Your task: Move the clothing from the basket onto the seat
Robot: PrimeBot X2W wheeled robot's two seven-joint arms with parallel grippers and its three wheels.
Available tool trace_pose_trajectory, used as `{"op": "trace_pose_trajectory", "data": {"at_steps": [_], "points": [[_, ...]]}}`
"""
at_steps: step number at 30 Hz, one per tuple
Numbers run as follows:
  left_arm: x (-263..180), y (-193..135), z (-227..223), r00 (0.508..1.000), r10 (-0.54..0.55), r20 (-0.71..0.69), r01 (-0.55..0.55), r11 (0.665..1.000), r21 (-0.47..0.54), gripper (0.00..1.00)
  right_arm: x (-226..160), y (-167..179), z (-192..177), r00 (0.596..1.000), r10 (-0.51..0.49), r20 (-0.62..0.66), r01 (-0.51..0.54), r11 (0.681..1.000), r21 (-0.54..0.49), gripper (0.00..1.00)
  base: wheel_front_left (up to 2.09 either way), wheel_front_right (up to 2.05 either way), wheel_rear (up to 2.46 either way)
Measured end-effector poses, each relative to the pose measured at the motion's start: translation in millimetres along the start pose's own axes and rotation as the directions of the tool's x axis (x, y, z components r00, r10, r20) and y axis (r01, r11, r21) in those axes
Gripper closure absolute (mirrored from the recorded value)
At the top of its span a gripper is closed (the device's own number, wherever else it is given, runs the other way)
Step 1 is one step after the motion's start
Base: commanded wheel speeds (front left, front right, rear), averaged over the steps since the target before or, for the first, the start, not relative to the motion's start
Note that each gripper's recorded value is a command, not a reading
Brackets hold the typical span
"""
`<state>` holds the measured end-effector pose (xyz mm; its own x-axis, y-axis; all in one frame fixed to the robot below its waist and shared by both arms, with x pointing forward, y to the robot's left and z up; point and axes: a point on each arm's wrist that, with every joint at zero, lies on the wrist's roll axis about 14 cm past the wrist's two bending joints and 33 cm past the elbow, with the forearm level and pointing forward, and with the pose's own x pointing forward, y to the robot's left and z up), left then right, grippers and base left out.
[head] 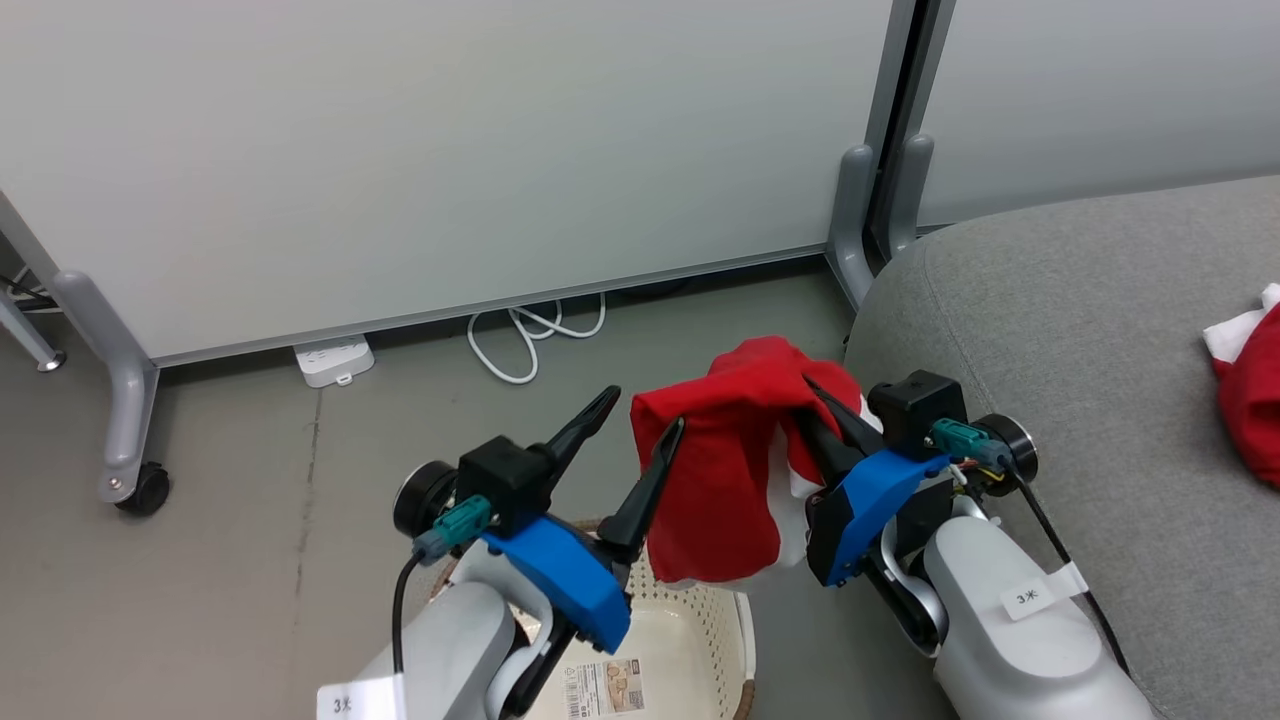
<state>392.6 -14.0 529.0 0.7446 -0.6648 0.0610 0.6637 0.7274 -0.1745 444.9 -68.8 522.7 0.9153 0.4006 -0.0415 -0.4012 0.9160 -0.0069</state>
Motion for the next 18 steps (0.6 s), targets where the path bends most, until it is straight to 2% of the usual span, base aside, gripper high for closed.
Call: {"op": "trace_pose_trajectory", "data": {"at_steps": [12,18], "points": [[-49,36,-27,0.986,0.169,-0.013,-0.169,0.986,-0.011,0.0,0,-8,6,0.999,-0.024,0.022,0.024,1.0,0.004,1.0,0.0,0.0,0.0],[-62,44,-33,0.976,0.219,-0.018,-0.219,0.976,-0.013,0.0,-2,-10,4,0.999,-0.035,0.019,0.035,0.999,0.014,1.0,0.0,0.0,0.0]]}}
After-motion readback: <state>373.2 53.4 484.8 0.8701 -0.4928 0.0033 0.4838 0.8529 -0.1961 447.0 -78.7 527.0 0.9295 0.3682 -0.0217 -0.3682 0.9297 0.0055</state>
